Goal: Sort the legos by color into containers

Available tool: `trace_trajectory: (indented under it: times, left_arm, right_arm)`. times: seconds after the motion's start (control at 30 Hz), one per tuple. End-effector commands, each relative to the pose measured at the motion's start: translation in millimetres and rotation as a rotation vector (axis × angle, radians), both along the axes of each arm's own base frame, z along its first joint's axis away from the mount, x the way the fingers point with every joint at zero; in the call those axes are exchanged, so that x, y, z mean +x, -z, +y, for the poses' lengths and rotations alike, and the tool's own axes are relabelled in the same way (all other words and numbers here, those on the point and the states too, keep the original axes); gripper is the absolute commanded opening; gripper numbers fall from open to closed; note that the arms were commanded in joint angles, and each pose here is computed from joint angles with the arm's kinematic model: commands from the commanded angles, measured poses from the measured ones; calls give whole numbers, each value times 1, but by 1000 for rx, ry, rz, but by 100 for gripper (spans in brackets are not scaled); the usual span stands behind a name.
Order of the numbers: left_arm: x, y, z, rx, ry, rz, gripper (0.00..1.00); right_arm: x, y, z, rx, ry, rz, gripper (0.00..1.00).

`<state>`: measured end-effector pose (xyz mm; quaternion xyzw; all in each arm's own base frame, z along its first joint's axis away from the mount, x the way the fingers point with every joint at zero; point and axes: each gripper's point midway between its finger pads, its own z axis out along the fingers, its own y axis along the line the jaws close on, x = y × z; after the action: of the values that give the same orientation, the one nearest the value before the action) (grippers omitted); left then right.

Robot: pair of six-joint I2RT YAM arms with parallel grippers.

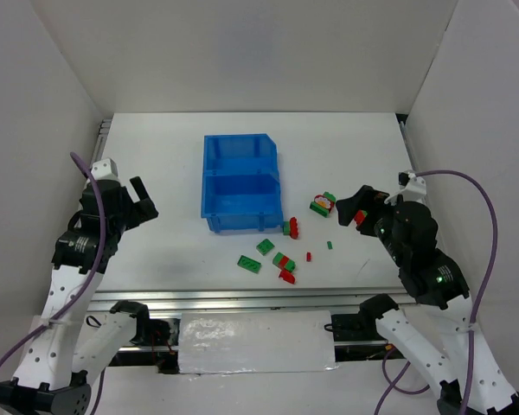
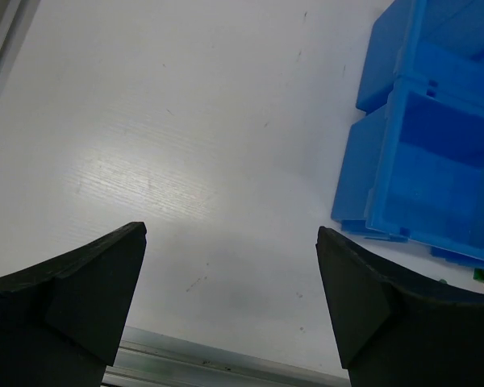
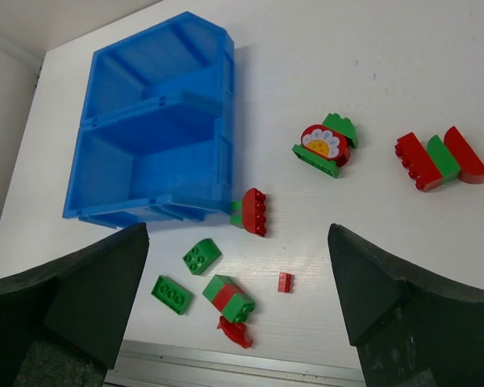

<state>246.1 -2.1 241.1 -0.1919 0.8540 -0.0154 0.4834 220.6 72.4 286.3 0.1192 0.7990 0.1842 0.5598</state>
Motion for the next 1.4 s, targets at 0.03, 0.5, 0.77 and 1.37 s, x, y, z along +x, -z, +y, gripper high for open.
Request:
trace_trajectory:
  times: [0.03,0.5,0.77,1.37]
  left_arm:
    - [8,-9,2,-10,-9,-38,100]
    - [11,-3,-2,-19,24,-17,100]
    - [11,-5,-9,-28,65,-35,99]
    - [12,-3,-15,-39,101,-32,100]
  right_arm:
    - [4,-12,3,-4,-9,-2,100]
    - [-26,139,155,-329,-593,452,99]
    - [-41,188,168,-438,-633,517,83]
    - [-68,237,157,-386,-585,660,65]
